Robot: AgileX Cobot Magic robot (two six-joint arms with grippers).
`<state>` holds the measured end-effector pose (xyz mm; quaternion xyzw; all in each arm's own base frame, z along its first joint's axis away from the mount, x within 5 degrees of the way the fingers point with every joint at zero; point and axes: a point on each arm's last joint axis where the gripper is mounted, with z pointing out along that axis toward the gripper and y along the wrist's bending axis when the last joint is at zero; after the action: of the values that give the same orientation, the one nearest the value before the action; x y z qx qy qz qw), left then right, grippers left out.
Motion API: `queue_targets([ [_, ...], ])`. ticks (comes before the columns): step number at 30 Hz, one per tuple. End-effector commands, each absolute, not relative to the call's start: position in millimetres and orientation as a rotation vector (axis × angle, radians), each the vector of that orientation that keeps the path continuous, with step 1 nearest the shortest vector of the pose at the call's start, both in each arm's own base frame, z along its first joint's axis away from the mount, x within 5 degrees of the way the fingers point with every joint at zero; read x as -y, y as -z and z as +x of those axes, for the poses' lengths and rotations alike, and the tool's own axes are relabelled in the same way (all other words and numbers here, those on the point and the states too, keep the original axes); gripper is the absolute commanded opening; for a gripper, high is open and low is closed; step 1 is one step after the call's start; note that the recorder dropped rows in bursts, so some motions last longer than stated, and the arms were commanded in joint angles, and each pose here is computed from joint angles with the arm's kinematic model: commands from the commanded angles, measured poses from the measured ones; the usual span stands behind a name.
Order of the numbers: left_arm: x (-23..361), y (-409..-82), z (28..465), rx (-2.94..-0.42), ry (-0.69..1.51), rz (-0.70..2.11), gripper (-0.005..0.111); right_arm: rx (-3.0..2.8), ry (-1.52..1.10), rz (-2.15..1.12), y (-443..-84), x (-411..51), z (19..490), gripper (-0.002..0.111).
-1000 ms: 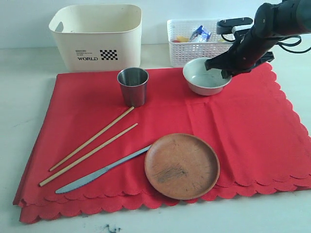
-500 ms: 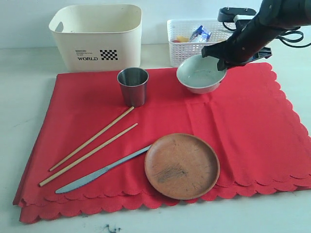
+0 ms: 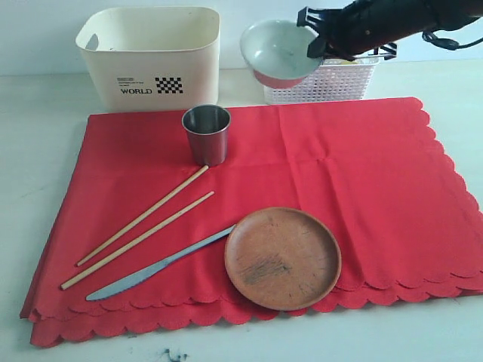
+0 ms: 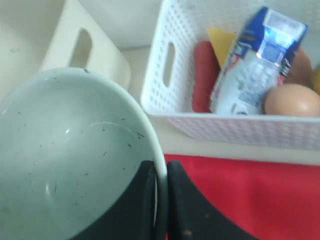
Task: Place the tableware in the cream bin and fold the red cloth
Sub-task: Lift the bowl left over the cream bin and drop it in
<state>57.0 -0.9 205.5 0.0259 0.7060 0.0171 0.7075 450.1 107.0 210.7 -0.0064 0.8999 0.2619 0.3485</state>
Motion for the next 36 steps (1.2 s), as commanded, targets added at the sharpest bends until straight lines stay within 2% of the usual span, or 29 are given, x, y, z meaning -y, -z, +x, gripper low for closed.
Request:
queue_targets([
  [1, 1.2, -206.0, 56.5, -1.562, -0.028, 0.055, 0.005, -2.132, -0.770, -0.022, -233.2, -110.9, 457.8, 0.000],
  [8, 1.2, -206.0, 56.5, -1.562, -0.028, 0.055, 0.005, -1.954, -0.913, -0.217, -250.9, -134.8, 476.3, 0.000],
  [19, 1.2, -206.0, 56.5, -1.562, -0.028, 0.055, 0.005, -1.870, -0.958, -0.331, -232.8, -191.8, 512.0, 0.000],
  [28, 1.2, -206.0, 56.5, -1.562, -0.028, 0.055, 0.005, -1.853, -0.982, -0.359, -206.3, -208.1, 529.7, 0.000],
  [36, 1.2, -206.0, 56.5, -1.562, -0.028, 0.055, 0.005, -1.855, -0.984, -0.360, -205.0, -208.2, 529.8, 0.000],
])
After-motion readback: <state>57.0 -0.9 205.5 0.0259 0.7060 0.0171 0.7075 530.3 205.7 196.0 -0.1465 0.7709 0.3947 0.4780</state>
